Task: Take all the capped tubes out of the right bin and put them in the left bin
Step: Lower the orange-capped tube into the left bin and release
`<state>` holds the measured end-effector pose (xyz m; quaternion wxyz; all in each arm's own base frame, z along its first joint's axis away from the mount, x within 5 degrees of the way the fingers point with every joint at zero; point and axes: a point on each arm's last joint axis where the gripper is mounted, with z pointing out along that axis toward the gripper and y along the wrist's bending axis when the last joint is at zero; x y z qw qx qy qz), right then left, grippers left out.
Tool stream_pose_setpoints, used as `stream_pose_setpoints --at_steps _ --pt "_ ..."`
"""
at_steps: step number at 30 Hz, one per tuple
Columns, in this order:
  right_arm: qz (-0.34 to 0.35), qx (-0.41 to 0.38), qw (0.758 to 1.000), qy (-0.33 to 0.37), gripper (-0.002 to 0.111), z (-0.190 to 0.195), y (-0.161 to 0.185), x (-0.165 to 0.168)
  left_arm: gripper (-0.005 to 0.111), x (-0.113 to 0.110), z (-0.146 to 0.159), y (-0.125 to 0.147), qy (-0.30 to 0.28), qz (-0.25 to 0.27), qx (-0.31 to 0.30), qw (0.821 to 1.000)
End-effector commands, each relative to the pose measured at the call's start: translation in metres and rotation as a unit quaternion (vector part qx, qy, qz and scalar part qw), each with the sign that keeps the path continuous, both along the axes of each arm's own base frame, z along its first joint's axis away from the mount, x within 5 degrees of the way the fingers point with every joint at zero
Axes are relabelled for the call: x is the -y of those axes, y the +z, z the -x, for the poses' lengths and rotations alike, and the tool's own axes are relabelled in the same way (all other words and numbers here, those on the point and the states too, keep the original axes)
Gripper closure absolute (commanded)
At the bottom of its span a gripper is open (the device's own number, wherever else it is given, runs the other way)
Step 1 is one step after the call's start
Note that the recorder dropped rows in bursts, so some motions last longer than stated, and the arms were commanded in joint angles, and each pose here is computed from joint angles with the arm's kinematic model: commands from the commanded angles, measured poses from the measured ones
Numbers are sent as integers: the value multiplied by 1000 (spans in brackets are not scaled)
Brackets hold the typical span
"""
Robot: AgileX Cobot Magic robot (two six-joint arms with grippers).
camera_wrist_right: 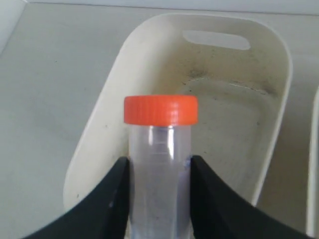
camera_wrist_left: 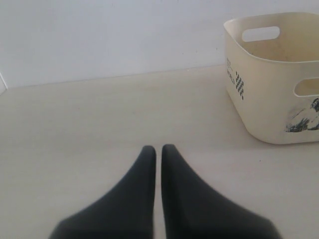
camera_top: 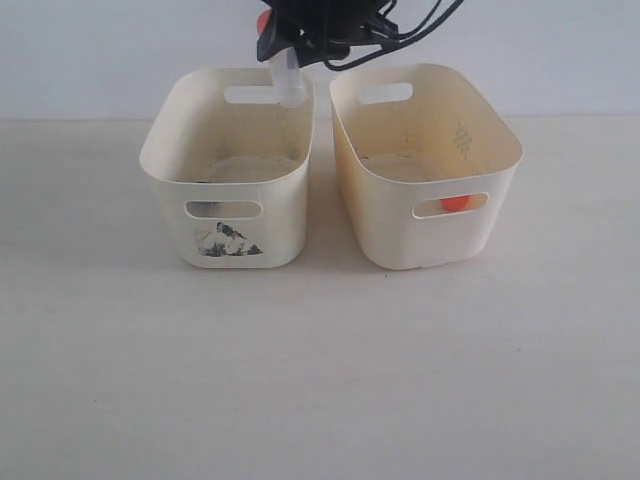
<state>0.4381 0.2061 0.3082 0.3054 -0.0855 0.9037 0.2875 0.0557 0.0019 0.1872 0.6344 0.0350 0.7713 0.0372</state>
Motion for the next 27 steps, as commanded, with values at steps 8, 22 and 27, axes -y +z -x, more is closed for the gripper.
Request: stream_pose_setpoints --at_steps 8,22,27 --pt "-17 39 999 2 108 4 -7 -38 102 0 0 2 1 11 7 1000" --pt "10 28 999 43 35 9 -26 -55 102 0 0 2 1 11 7 1000" --pt "54 12 996 67 87 14 -26 -47 102 0 0 2 1 11 7 1000"
